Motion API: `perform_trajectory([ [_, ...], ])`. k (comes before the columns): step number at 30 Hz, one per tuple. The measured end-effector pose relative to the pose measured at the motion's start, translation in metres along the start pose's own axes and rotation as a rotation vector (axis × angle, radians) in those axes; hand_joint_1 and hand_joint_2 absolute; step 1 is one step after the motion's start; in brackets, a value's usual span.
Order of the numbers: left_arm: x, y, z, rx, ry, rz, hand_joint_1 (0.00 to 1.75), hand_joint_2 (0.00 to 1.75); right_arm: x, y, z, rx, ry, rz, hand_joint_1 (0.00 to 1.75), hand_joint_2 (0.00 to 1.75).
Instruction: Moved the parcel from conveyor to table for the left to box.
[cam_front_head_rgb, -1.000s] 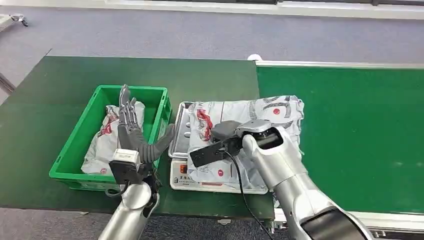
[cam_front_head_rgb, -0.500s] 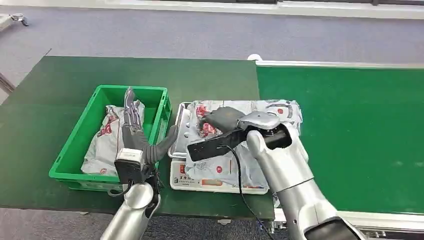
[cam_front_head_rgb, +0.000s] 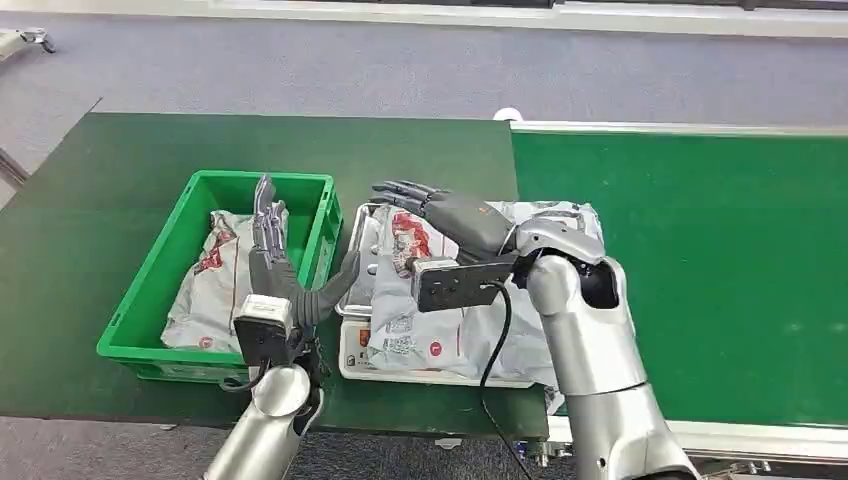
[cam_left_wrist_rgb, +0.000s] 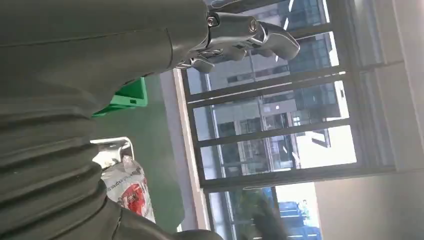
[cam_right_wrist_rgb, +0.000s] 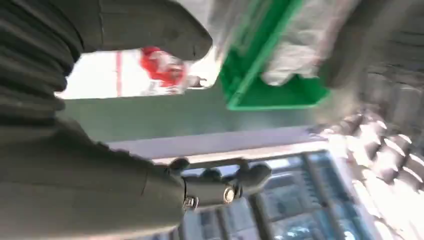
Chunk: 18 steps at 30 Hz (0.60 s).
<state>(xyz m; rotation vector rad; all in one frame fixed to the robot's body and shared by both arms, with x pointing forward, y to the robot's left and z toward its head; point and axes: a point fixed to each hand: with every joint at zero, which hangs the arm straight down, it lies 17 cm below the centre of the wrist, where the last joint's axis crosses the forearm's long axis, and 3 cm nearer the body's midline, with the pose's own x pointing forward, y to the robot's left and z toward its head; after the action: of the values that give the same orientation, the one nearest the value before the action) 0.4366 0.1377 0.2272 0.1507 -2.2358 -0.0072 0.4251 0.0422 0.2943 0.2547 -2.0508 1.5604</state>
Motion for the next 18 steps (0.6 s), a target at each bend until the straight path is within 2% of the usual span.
perform_trajectory([
  [6,0.001,0.001,0.0,0.007,-0.003,-0.009,0.0,1.75,0.028,-0.023,0.004,-0.089,-0.094,-0.016,0.0,1.75],
  [15,0.005,0.008,0.006,0.025,-0.007,-0.016,0.0,1.75,0.039,-0.042,0.024,-0.172,-0.107,0.02,0.0,1.75],
  [18,0.004,0.011,0.01,0.033,0.005,0.0,0.0,1.75,0.045,-0.049,0.035,-0.226,-0.132,-0.011,0.0,1.75],
])
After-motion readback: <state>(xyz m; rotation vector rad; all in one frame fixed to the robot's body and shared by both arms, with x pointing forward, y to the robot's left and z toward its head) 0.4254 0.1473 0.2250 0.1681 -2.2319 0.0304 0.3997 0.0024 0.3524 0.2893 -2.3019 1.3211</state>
